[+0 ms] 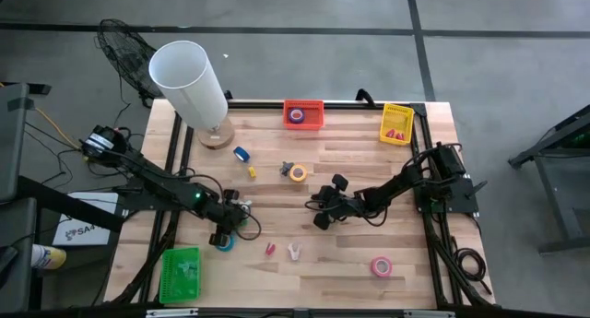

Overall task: Pick and place Stapler, Stapler remover, tape
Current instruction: Put the mini green stapler into the yellow bin

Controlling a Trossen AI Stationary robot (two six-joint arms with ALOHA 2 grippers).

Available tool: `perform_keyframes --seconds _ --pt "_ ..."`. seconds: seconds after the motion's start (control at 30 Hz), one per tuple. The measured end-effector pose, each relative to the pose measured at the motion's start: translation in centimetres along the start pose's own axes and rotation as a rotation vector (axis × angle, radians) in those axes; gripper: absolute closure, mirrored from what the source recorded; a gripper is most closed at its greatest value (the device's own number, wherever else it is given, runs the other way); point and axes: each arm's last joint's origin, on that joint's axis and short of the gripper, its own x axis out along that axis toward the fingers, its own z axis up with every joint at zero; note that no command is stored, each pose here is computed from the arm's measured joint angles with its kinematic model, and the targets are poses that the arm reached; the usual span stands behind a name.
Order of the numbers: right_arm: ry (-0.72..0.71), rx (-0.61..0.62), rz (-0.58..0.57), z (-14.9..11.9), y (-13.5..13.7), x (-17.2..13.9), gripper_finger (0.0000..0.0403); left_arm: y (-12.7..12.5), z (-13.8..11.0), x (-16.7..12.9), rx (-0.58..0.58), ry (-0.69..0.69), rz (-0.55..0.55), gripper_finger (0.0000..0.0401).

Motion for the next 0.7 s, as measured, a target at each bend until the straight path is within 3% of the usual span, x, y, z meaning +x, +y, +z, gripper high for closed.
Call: perform_keyframes --seconds 0.33,0.53,0.7 --pt "0.0 0.0 0.0 0.0 0.0 0.0 0.0386 -0.1 0.1 0.0 0.076 -0.01 -0.033 0.0361" --pt "-0.006 0.011 0.054 0.2 0.2 0.0 0.0385 -0.5 1.4 -0.5 0.163 -0.049 -0.032 0.0363" --pt "-0.04 -0.024 0.218 0.8 1.1 -0.1 0.0379 -0.8 3.4 -1.6 0.252 -0.137 0.035 0.0357"
